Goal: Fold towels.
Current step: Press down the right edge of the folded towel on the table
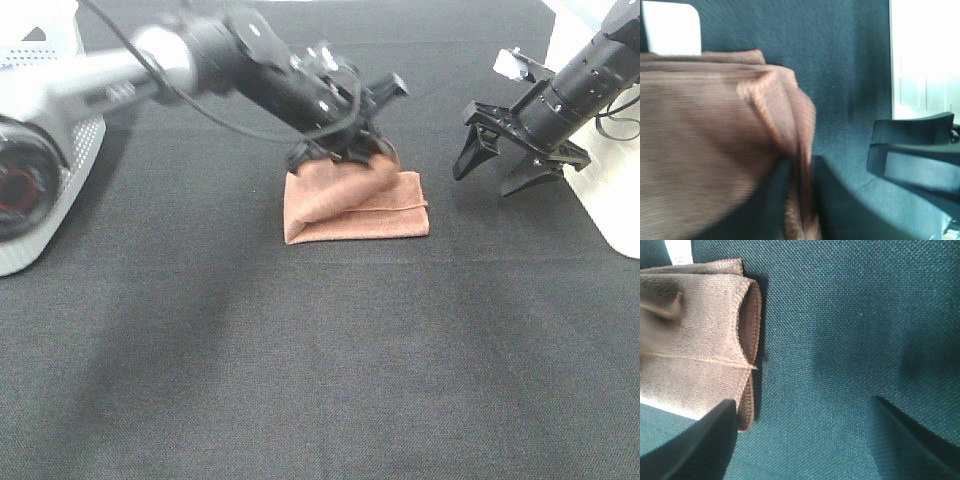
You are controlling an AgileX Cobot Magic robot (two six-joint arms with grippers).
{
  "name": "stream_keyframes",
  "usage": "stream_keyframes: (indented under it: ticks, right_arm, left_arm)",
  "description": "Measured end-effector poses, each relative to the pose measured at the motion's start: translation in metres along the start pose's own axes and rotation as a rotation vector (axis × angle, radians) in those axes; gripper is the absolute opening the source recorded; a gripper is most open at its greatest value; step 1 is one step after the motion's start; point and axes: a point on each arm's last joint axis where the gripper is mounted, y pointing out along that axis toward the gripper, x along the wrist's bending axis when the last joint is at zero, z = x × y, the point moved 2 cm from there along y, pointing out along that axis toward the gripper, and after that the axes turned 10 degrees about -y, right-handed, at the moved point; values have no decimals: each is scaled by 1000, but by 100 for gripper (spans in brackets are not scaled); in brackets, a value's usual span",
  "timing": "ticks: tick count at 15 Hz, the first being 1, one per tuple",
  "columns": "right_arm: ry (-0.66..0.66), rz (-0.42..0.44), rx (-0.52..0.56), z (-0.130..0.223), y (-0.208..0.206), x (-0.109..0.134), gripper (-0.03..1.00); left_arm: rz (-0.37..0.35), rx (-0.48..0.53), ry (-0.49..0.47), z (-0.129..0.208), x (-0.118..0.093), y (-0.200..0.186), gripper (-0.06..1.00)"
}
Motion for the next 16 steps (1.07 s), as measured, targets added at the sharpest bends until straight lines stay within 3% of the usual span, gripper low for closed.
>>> stream_keyframes:
  ticks: [2,4,7,10,11,14,16]
  right_arm:
    - [3,-4,-1,0,0,0,68]
    - [20,-31,0,0,0,3,68]
    - [9,-183,-6,-1,-2,20,68]
    - [-33,-392,-84,-11,-1,64,68]
    - [-33,-392,-84,-11,-1,64,68]
    - [-109,-443,-135,-18,9,102,68]
    - [-92,-493,-152,-28,25,105,68]
  left_arm:
    - [48,-6,-25,0,-9,-1,59]
    - [70,-5,10,-2,-11,-4,73]
    - [77,-46,150,-32,-10,-37,74]
    - [-1,-108,188,-78,12,-96,74]
    - [-1,-108,188,-78,12,-96,74]
    - [-39,-93,154,-97,34,-123,74]
    - [-60,-65,142,-101,43,-130,74]
